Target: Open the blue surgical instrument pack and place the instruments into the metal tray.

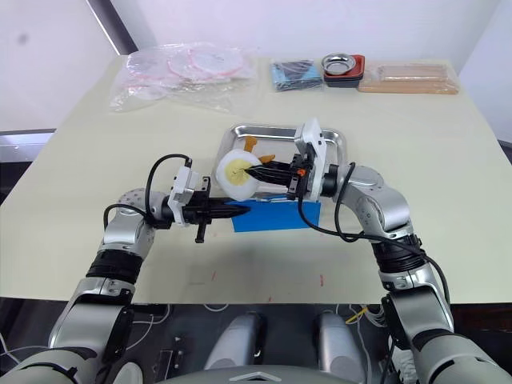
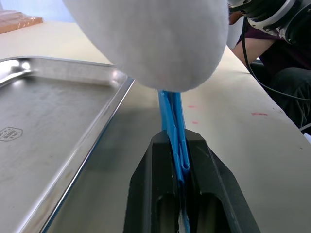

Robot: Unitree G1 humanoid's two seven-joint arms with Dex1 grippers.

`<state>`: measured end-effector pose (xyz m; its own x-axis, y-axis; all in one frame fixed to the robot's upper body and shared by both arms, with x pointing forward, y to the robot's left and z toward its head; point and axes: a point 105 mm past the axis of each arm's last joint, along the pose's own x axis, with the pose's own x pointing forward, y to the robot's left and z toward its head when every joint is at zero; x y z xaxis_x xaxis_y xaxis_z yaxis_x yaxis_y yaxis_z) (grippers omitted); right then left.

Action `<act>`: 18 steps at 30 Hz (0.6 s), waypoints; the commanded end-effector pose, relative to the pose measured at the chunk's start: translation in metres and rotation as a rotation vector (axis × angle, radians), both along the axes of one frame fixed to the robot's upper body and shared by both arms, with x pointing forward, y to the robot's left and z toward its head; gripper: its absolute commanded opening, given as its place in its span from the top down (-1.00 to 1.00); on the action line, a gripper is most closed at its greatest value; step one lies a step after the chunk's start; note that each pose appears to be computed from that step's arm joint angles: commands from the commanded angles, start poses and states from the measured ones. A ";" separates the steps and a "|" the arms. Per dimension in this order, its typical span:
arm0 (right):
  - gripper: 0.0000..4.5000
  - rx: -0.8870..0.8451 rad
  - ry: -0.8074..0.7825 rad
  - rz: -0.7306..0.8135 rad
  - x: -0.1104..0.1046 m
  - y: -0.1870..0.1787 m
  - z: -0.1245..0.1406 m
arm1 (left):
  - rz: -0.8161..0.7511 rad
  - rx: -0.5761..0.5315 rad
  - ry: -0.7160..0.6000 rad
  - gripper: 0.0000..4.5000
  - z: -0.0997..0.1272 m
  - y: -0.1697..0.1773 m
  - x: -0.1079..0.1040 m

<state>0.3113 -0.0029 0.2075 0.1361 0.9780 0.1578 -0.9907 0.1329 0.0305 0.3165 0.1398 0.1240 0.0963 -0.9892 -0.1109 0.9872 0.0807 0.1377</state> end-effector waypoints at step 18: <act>0.99 0.045 -0.177 0.145 -0.046 0.005 0.011 | -0.073 0.021 0.001 1.00 -0.008 -0.006 -0.005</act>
<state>0.2846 -0.0031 0.2064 0.0892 0.9732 0.2121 -0.9950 0.0965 -0.0244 0.3171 0.1377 0.1212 0.0853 -0.9903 -0.1101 0.9867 0.0686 0.1471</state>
